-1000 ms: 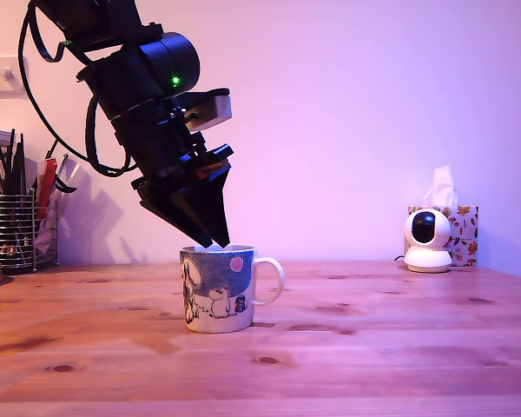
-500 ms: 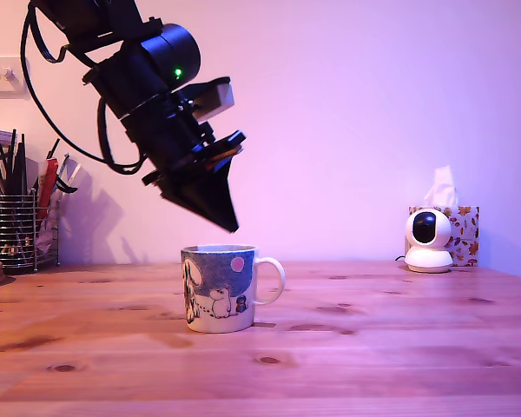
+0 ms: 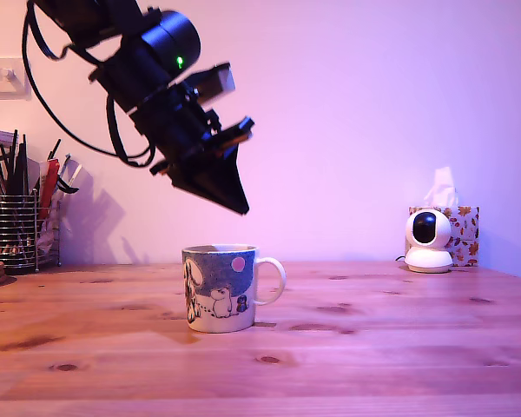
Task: Pick up the coffee capsules on the table and drop them inside the coffee cup
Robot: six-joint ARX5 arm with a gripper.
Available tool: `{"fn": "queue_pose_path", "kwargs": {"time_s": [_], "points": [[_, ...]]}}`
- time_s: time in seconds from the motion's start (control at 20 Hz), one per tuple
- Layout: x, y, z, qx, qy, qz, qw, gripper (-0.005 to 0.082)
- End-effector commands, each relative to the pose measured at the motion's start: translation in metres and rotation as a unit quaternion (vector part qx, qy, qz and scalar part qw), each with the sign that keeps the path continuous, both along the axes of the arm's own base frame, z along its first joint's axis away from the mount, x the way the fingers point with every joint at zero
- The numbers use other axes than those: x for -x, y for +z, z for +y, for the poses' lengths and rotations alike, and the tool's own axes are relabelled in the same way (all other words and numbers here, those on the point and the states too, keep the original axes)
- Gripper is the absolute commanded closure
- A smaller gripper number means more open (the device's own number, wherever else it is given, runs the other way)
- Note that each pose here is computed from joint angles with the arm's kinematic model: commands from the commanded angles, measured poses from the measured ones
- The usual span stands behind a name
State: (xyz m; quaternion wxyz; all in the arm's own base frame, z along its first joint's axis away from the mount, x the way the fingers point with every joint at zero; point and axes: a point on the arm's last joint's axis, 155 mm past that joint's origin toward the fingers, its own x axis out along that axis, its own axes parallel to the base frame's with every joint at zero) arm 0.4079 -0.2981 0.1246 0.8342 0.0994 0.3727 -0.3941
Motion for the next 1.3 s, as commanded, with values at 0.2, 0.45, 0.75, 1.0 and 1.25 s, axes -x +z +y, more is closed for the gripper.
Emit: {"fn": "queue_pose_path", "kwargs": {"time_s": [0.2, 0.45, 0.75, 1.0, 1.25], "points": [[0.007, 0.046, 0.002, 0.030, -0.005, -0.034, 0.9989, 0.0790], [0.025, 0.058, 0.016, 0.044, 0.002, -0.052, 0.9977, 0.0790], [0.047, 0.081, 0.051, 0.072, 0.047, -0.098, 0.9915, 0.0790], [0.058, 0.090, 0.092, 0.090, 0.108, -0.133, 0.9811, 0.0790], [0.068, 0.092, 0.129, 0.093, 0.158, -0.151, 0.9714, 0.0790]]}}
